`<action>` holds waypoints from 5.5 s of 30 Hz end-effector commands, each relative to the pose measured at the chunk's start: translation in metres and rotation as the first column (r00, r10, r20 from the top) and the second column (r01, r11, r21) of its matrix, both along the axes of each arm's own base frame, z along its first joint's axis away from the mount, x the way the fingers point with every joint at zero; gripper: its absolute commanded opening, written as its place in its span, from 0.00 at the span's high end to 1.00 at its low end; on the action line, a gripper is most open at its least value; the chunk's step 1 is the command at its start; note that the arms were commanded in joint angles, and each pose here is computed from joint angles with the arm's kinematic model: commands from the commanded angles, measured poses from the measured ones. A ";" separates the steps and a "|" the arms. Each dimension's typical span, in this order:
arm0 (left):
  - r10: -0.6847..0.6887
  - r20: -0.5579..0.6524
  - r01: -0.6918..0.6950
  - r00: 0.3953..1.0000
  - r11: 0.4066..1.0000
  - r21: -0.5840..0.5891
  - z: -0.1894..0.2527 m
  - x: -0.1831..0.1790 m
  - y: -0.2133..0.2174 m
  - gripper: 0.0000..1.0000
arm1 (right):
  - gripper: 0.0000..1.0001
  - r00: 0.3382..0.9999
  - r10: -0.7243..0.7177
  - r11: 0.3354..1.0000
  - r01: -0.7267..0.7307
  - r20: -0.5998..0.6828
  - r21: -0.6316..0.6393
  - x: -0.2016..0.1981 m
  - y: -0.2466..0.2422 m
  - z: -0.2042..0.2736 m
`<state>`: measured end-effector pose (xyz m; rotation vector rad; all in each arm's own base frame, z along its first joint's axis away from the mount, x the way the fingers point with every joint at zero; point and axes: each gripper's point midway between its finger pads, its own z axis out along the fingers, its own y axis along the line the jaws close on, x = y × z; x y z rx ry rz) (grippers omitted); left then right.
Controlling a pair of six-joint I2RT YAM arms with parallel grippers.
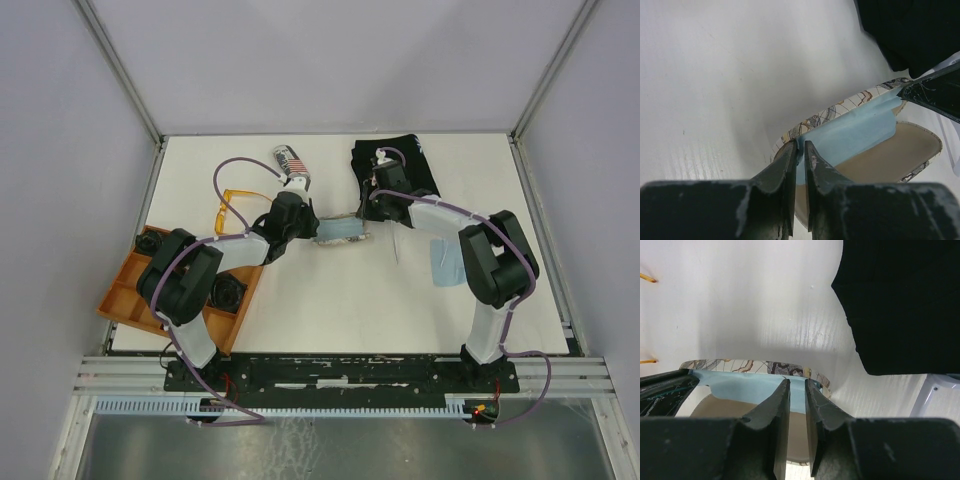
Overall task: Organize the sunglasses
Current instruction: Place the glasses cleaning cloth in the sunglasses case, then adjust the sunglasses case at the center of the board, then pick up the sunglasses from the center of the board.
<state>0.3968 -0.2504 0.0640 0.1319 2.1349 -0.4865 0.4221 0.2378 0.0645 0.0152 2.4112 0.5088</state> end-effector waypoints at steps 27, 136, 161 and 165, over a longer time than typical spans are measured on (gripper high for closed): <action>0.112 0.122 -0.104 0.986 0.992 -0.070 0.073 0.000 0.022 0.65 | 0.72 0.988 0.104 0.994 -0.099 0.114 -0.049 0.027 0.005 0.050; 0.206 -0.007 -0.206 0.978 0.975 -0.087 0.096 -0.112 0.094 0.60 | 0.78 0.993 -0.036 0.970 0.063 0.116 -0.237 -0.109 -0.091 0.087; 0.115 -0.038 -0.118 0.993 0.987 -0.112 0.094 -0.117 0.077 0.59 | 0.52 1.000 -0.010 0.963 0.007 -0.010 -0.268 -0.059 -0.075 0.021; 0.118 -0.041 -0.122 0.992 0.986 -0.112 0.092 -0.119 0.078 0.58 | 0.52 0.999 -0.014 0.952 0.005 -0.029 -0.306 -0.043 -0.078 0.008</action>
